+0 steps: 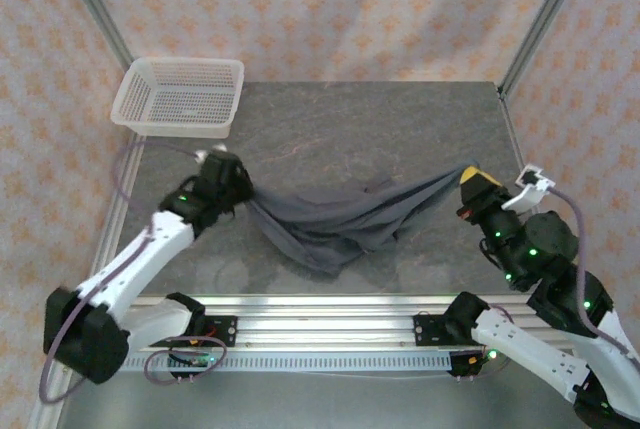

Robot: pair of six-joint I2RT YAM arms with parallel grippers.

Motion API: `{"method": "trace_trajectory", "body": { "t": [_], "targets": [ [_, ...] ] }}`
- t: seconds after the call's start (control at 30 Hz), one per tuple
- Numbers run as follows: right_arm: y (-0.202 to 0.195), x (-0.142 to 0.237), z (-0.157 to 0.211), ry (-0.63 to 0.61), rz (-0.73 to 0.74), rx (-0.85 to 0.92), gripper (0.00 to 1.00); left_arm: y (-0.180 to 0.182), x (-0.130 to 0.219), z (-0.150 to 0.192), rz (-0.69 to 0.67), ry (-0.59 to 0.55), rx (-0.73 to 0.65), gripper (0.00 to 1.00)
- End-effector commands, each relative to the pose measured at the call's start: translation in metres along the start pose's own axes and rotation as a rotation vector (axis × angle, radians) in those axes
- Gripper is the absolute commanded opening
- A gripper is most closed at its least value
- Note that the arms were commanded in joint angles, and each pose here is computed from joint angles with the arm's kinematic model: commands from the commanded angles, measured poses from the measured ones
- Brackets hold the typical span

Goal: Fold the inside-out t-shirt
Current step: Flatten out the T-shirt at the center of the table.

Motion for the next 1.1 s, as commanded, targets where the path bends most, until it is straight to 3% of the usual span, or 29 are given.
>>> {"method": "trace_trajectory", "body": {
  "t": [0.0,0.1,0.2,0.27,0.5,0.63,0.8,0.93,1.07],
  "targets": [
    [0.019,0.025,-0.045,-0.191,-0.080,-0.032,0.00,0.003,0.087,-0.082,0.005,-0.287,0.035,0.00],
    [0.035,0.043,-0.066,-0.255,-0.204,-0.054,0.00,-0.011,0.155,-0.139,0.060,-0.466,0.030,0.00],
    [0.042,0.051,-0.074,-0.270,-0.255,-0.044,0.00,-0.014,0.190,-0.166,0.046,-0.558,0.014,0.00],
    [0.036,0.051,-0.072,-0.273,-0.232,-0.030,0.00,-0.012,0.195,-0.169,0.030,-0.589,0.034,0.00],
    [0.000,0.041,-0.049,-0.268,-0.078,0.012,0.00,-0.003,0.169,-0.144,-0.011,-0.539,0.050,0.00],
    [-0.001,0.035,-0.047,-0.308,-0.056,0.041,0.00,-0.002,0.151,-0.137,-0.016,-0.511,0.042,0.00],
    [0.047,-0.003,-0.034,-0.228,-0.190,0.159,0.00,-0.017,0.128,-0.161,0.015,-0.511,0.038,0.00],
    [0.099,-0.052,-0.027,-0.146,-0.176,0.268,0.00,-0.034,0.102,-0.199,0.017,-0.505,0.035,0.00],
    [0.148,-0.094,-0.057,-0.140,-0.204,0.305,0.00,-0.048,0.098,-0.239,0.139,-0.516,0.016,0.00]
  ]
}}
Point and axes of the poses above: each hand's point on the last joint's axis, 136 mm out from that joint toward the fingers, its own x axis back along the fingers, its own y axis along the line the jaws close on, z = x × y, the point moved 8 cm from there along x, back along the fingers, and after that the axes turned 15 degrees about -x, right-handed, at the moved point
